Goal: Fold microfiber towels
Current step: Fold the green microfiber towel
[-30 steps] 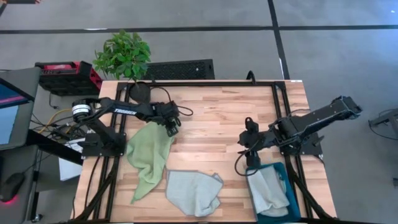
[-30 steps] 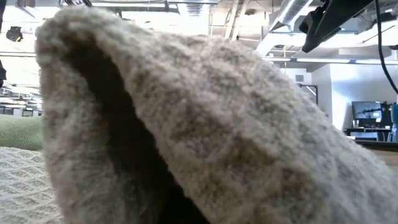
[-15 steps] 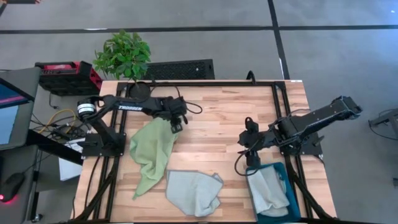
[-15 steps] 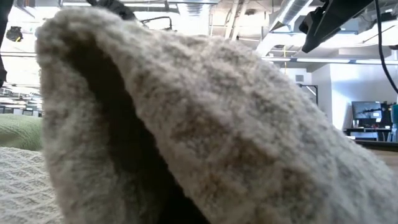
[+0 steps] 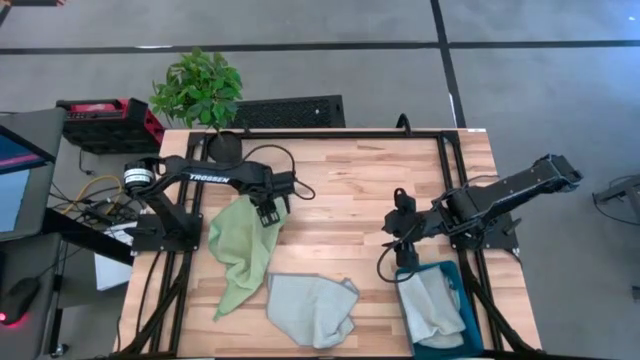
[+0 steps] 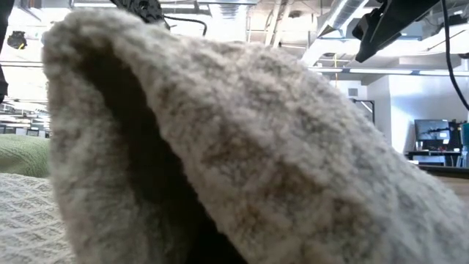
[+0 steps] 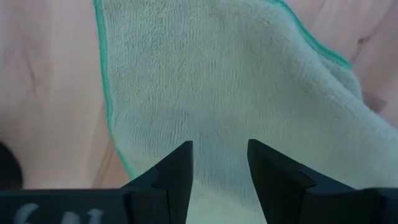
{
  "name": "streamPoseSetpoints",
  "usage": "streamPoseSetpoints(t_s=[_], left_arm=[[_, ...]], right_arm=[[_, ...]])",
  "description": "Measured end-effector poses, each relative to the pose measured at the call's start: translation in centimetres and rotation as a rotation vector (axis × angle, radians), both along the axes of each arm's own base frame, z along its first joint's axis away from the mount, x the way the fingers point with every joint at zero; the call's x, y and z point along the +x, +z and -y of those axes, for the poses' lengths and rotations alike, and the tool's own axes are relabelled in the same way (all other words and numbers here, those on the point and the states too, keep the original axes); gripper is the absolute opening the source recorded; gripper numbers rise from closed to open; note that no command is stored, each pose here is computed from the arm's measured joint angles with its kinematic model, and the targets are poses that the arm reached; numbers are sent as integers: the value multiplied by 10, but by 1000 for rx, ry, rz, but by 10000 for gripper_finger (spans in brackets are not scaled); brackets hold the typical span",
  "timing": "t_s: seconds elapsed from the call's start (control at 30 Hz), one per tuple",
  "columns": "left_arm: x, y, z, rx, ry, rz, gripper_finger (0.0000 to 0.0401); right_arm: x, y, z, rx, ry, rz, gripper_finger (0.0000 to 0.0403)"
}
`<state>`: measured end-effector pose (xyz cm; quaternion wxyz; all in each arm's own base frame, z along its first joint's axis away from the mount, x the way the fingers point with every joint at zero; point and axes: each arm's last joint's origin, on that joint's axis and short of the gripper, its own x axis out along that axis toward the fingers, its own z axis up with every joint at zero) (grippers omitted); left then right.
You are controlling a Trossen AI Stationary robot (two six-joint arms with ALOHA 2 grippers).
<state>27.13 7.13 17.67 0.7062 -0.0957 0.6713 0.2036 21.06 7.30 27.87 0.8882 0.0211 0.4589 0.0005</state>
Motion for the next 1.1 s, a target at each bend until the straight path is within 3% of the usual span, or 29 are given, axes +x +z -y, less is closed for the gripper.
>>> streamPoseSetpoints(t_s=[0.63,0.9,1.1], left_arm=[[4,-35,-13,-20,-19,154,146],[25,-50,-32,1,-83,188,146],[48,-40,-46,52,-178,224,146]], right_arm=[[1,1,0,4,0,9,232],[1,1,0,5,-1,14,232],[1,1,0,6,-1,14,232]])
